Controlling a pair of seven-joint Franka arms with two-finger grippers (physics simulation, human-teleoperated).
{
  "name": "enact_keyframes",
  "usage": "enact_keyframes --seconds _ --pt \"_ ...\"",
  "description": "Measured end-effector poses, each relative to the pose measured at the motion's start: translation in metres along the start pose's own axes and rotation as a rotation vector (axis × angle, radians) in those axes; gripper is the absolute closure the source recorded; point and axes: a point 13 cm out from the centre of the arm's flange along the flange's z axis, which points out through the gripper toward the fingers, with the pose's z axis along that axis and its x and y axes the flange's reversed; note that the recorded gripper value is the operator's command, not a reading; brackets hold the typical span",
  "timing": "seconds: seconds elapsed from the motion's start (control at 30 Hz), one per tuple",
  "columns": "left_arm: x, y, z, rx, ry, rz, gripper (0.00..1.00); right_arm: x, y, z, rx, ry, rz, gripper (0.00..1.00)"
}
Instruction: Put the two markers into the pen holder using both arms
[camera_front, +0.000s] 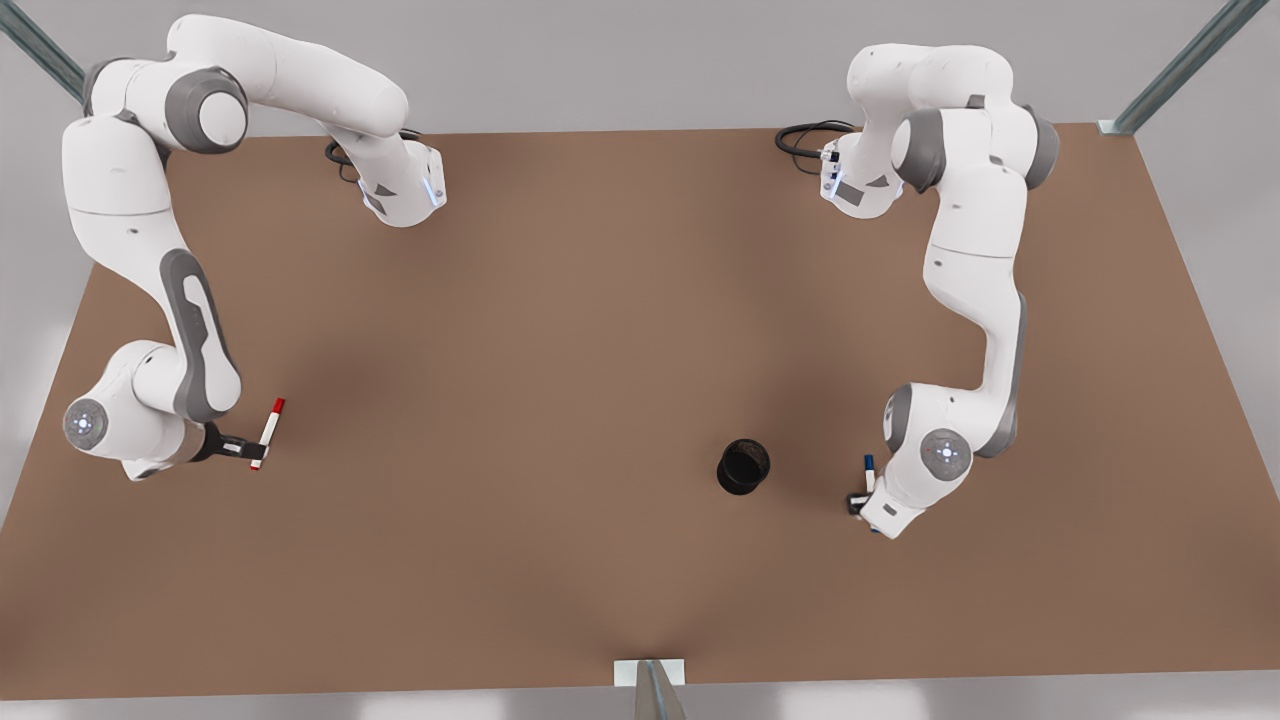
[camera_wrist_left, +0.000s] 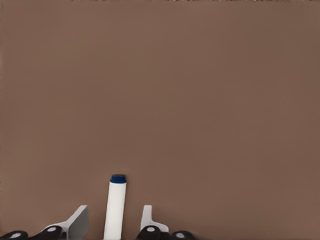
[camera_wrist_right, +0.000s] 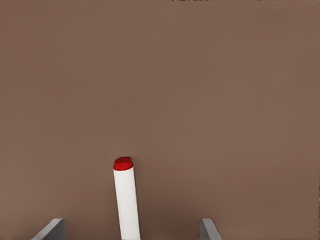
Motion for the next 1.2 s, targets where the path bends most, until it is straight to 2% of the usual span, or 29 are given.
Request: enact_keyframes --seconds 0.13,0.23,0.3,0.33,0.43,0.67,0.8,0.87,1.0,1.07,1.13,1.2 --pt "0.000 0.004 0.006 -0.001 -0.001 -0.009 0.44 -0.010 0.014 0.015 0.012 -0.011 -0.066 0.00" --pt "-0.001 0.002 0.011 -0.001 -0.001 -0.010 0.47 -0.016 0.019 0.022 0.024 -0.020 -0.102 0.11" --pt "-0.002 0.002 0.012 0.000 -0.004 -0.011 0.51 -0.016 0.017 0.024 0.029 -0.023 -0.117 0.22" --pt "-0.002 0.001 0.012 0.000 -0.005 -0.012 0.56 -0.017 0.016 0.026 0.032 -0.024 -0.124 0.27" --pt "-0.002 0.000 0.012 0.000 -0.007 -0.012 0.62 -0.018 0.014 0.026 0.038 -0.031 -0.141 0.38" --pt "-0.001 -0.001 0.014 -0.001 -0.006 -0.014 0.65 -0.020 0.014 0.024 0.044 -0.037 -0.168 0.48" --pt "-0.003 0.000 0.014 -0.006 -0.008 -0.018 0.79 -0.019 0.014 0.024 0.044 -0.037 -0.178 0.57" --pt "-0.010 -0.002 0.005 -0.004 -0.026 -0.022 0.79 -0.019 0.014 0.024 0.042 -0.037 -0.182 0.61" --pt "-0.040 -0.010 -0.049 0.006 -0.085 -0.029 0.79 -0.019 0.015 0.024 0.032 -0.037 -0.193 0.73" --pt "-0.060 -0.019 -0.136 0.025 -0.154 -0.032 0.79 -0.019 0.016 0.024 0.026 -0.036 -0.201 0.77" --pt "-0.057 -0.048 -0.205 0.072 -0.177 -0.016 0.79 -0.019 0.017 0.024 0.022 -0.036 -0.212 0.79" --pt "-0.042 -0.090 -0.231 0.152 -0.147 0.002 0.79 -0.019 0.017 0.024 0.024 -0.036 -0.221 0.79"
